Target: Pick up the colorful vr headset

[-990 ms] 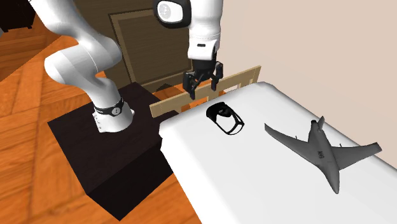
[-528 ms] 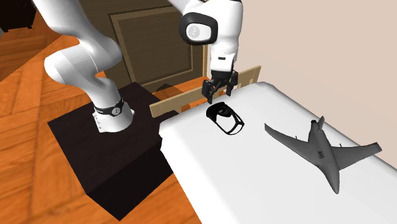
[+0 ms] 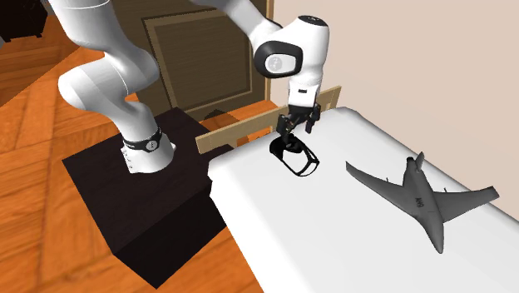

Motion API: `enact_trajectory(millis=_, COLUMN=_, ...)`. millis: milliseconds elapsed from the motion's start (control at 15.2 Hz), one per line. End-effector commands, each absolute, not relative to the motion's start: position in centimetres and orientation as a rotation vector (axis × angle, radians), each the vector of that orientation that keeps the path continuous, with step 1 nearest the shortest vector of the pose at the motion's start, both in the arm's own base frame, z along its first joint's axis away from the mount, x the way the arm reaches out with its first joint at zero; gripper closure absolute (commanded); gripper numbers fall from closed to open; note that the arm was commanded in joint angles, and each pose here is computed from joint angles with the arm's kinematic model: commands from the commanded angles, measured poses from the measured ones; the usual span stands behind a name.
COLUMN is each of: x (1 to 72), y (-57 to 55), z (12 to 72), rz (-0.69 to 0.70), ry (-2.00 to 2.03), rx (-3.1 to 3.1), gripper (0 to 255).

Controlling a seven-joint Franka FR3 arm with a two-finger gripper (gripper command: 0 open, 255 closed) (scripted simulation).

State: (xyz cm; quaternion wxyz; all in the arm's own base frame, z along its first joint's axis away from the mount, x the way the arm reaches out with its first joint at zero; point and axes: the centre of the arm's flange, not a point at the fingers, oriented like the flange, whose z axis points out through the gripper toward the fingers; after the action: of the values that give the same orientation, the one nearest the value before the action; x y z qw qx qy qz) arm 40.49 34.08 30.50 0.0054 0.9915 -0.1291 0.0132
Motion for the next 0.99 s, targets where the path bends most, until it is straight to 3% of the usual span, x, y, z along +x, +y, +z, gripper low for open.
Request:
enact_trajectory(millis=0, x=40.5, y=34.0, z=29.4, rz=0.042, ry=-0.404, rx=3.105, gripper=0)
enact_trajectory(millis=264, x=40.5, y=34.0, z=28.1, rz=0.042, ry=-0.404, rx=3.105, gripper=0)
enact_trajectory(millis=330, x=40.4, y=34.0, z=28.1, rz=0.042, ry=-0.404, rx=3.105, gripper=255)
enact_trajectory(millis=924, x=40.5, y=34.0, z=28.1, rz=0.042, ry=-0.404, rx=3.105, gripper=255)
